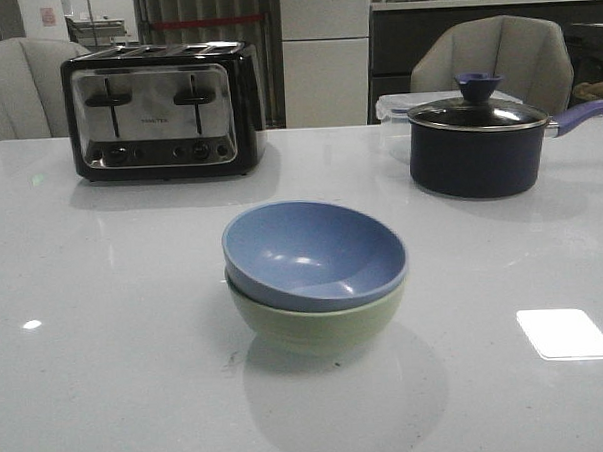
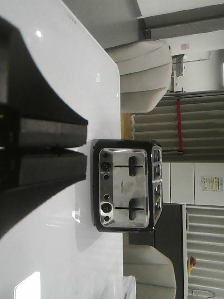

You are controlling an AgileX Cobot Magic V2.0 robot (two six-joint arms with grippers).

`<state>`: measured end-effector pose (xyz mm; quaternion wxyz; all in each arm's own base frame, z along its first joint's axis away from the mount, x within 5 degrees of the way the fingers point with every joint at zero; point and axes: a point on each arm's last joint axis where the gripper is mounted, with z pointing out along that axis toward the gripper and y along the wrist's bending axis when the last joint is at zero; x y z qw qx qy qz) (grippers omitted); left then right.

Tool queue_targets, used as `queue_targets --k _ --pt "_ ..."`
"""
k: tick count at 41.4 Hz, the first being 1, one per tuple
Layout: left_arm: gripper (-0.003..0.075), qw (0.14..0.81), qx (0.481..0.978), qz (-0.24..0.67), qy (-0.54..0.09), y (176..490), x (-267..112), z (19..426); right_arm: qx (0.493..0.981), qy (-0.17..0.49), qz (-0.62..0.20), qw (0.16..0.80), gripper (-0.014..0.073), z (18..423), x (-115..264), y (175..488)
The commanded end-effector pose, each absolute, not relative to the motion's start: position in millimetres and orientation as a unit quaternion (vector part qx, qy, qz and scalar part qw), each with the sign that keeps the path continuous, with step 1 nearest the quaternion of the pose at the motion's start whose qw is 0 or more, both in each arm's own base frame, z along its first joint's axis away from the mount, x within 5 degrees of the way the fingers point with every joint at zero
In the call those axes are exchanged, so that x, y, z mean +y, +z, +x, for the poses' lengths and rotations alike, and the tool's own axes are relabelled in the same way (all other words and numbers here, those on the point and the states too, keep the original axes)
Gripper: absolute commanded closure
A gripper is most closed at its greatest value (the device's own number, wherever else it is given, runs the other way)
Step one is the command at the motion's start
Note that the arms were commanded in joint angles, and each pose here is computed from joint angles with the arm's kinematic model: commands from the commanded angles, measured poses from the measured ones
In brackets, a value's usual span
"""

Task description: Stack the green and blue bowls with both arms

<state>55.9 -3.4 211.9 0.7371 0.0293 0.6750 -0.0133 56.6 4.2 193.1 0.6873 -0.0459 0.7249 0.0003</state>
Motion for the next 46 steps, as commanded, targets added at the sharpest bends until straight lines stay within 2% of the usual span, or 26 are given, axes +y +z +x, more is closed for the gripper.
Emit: queue_targets --k 1,12,46 --pt "0.062 0.771 0.636 0.026 -0.016 219.5 -3.2 53.2 0.679 -0.009 -0.037 0.733 0.0553 55.0 2.4 205.1" --pt "0.0619 0.771 0.636 0.026 -0.016 219.5 -3.2 53.2 0.647 -0.01 -0.007 0.762 0.0553 54.1 -0.3 212.8" --pt "0.062 0.771 0.636 0.026 -0.016 219.5 -3.2 53.2 0.65 -0.006 -0.002 0.76 0.0553 54.2 -0.3 212.2"
